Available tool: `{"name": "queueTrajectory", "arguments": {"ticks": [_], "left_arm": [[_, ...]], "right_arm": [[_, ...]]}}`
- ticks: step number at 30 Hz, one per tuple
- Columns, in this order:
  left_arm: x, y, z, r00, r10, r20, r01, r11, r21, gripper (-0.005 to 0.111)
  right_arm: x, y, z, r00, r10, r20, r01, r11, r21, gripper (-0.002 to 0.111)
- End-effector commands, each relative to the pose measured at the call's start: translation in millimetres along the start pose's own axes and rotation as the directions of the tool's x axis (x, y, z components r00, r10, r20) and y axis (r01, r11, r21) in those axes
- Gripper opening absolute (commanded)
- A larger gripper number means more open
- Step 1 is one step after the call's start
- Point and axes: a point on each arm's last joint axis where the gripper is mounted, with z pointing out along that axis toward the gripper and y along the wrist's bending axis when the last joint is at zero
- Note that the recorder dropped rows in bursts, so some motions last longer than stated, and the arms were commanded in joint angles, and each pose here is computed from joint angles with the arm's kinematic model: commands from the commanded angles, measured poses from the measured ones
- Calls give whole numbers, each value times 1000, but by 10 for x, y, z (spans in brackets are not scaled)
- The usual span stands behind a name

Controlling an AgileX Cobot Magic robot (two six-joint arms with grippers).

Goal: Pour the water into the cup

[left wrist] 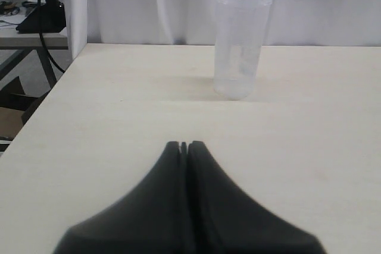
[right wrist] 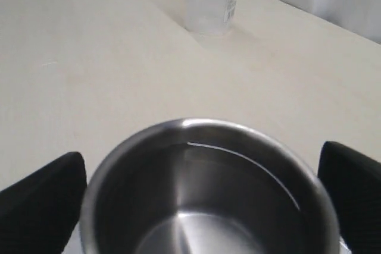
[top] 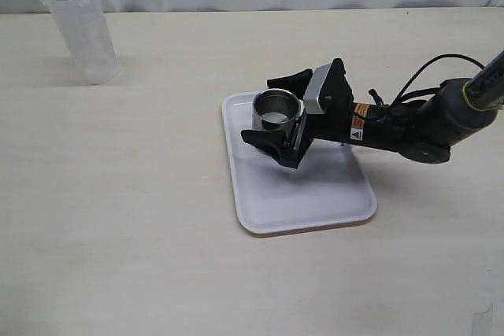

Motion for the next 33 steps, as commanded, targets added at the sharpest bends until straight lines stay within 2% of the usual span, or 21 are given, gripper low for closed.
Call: {"name": "queueTrajectory", "arguments": {"ticks": [1,6,10,13,15,19,22,28,33], "left_arm": [[0,-2,1,1000,-11,9,11,1000,2,0],[0,-2,1,1000,-11,9,11,1000,2,0],[0,-2,1,1000,-11,9,11,1000,2,0],[0,-2,1,1000,-11,9,11,1000,2,0],[0,-2,1,1000,-11,9,11,1000,2,0],[0,-2,1,1000,-11,9,11,1000,2,0],[0,-2,1,1000,-11,9,11,1000,2,0],[0,-2,1,1000,-11,9,11,1000,2,0],[0,-2,1,1000,-11,9,11,1000,2,0]], "right_arm": [[-74,15,-58,1000,-10,0,10,1000,3,110],[-232,-26,-95,999,-46,-7,47,999,25,110],[-447,-58,-141,1000,9,30,-10,999,39,110],[-668,-67,-198,997,44,62,-47,998,36,110],[-863,-18,-260,995,73,64,-72,997,-20,110],[-1298,60,-437,998,-12,58,15,998,-55,110],[-1602,80,-593,999,-1,37,1,1000,0,110],[-2178,250,-970,997,-66,38,63,994,88,110],[-2451,484,-1331,994,-89,55,76,974,216,110]]}}
